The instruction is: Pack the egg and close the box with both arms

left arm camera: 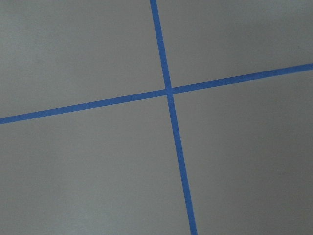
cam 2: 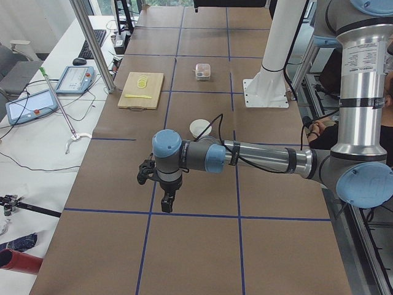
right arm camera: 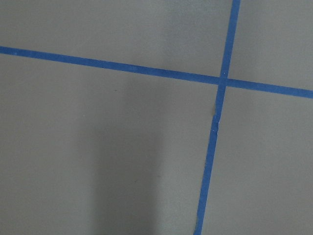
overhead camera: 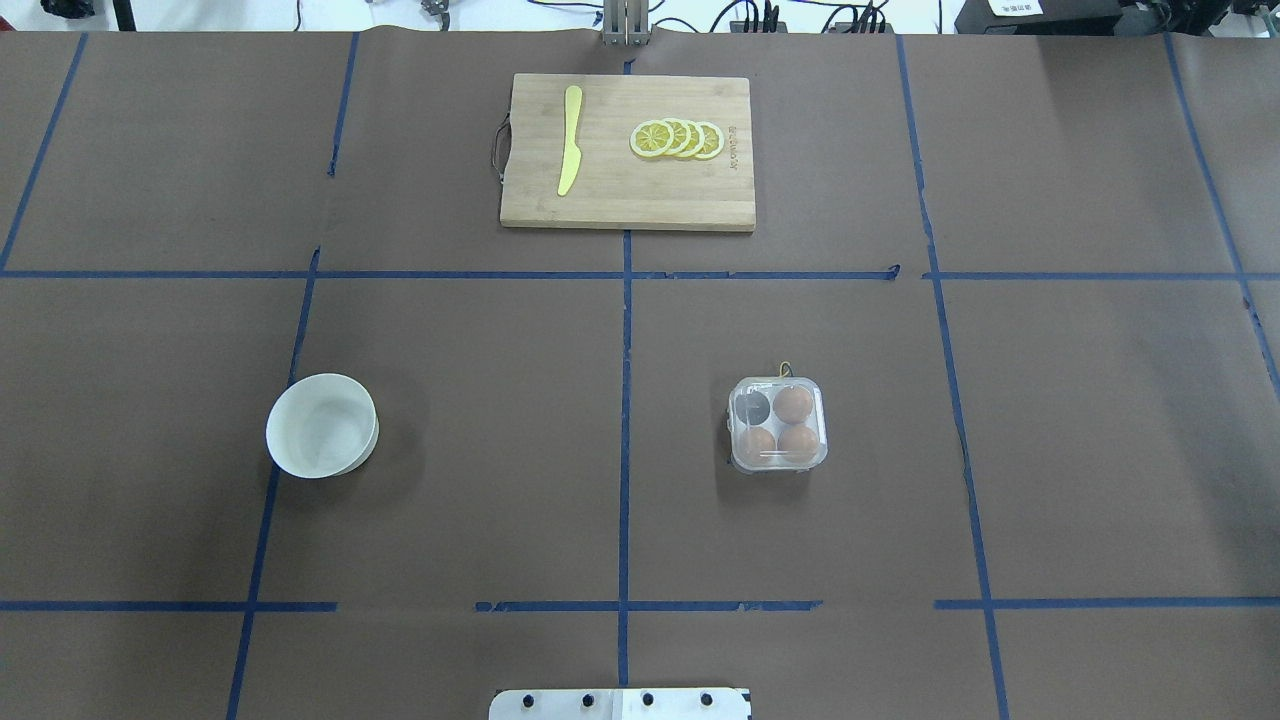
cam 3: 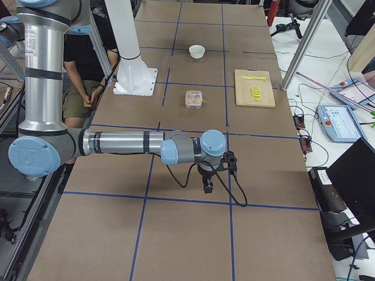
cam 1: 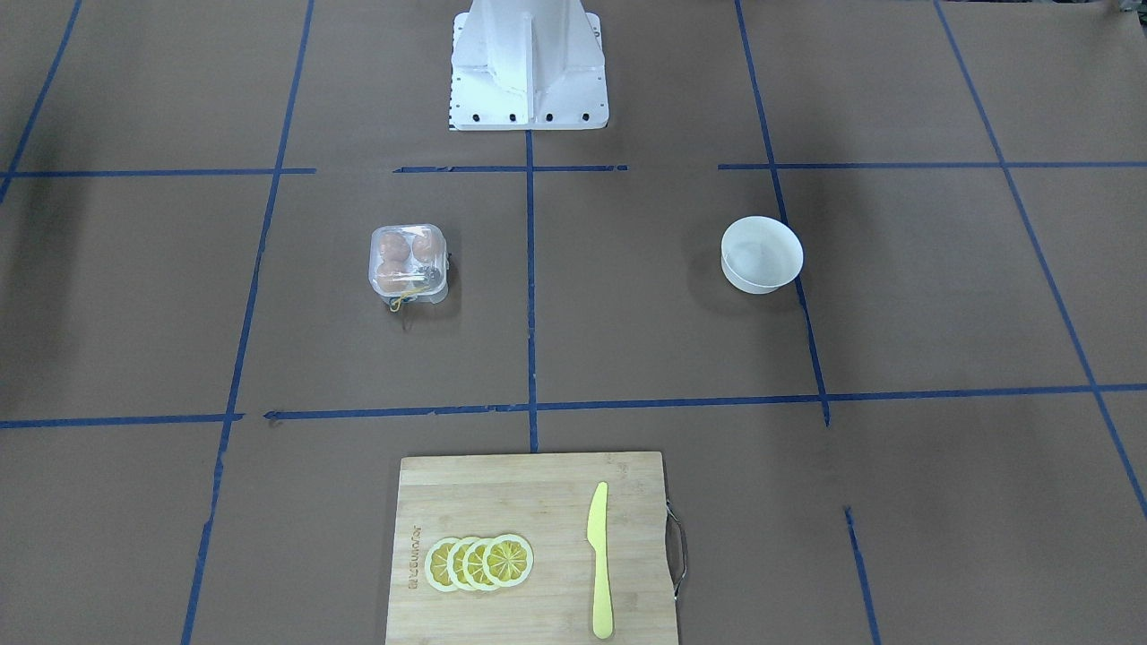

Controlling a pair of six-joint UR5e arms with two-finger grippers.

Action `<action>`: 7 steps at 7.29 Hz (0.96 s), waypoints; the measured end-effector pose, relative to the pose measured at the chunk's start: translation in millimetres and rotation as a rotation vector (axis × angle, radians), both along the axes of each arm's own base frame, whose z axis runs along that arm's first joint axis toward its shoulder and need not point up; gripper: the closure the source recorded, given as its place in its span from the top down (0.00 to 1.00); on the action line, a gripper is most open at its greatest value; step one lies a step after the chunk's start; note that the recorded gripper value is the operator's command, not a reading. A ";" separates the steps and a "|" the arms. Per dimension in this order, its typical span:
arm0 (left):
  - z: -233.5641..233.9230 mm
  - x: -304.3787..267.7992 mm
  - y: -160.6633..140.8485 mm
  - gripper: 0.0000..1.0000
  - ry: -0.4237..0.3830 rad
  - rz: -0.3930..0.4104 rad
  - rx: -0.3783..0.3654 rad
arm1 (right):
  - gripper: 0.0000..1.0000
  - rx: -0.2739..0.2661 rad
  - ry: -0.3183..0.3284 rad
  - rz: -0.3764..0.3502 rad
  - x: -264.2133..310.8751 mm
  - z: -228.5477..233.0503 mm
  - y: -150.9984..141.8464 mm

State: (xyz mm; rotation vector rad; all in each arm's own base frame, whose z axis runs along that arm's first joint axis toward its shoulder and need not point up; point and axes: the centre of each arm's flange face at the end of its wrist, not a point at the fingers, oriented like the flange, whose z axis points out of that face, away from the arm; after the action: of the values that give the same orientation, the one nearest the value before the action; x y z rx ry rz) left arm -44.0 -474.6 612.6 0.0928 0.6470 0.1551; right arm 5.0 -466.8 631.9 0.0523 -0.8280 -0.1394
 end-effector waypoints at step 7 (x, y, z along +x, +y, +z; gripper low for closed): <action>8.6 8.0 26.1 1.00 0.129 0.083 0.007 | 1.00 -0.001 0.001 0.000 0.0 0.7 -0.4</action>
State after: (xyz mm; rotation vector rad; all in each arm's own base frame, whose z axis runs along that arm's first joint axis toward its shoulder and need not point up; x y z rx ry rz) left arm -36.0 -448.4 621.2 0.0827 0.7790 0.2329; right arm 5.0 -467.2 632.6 0.0512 -0.8276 -0.1388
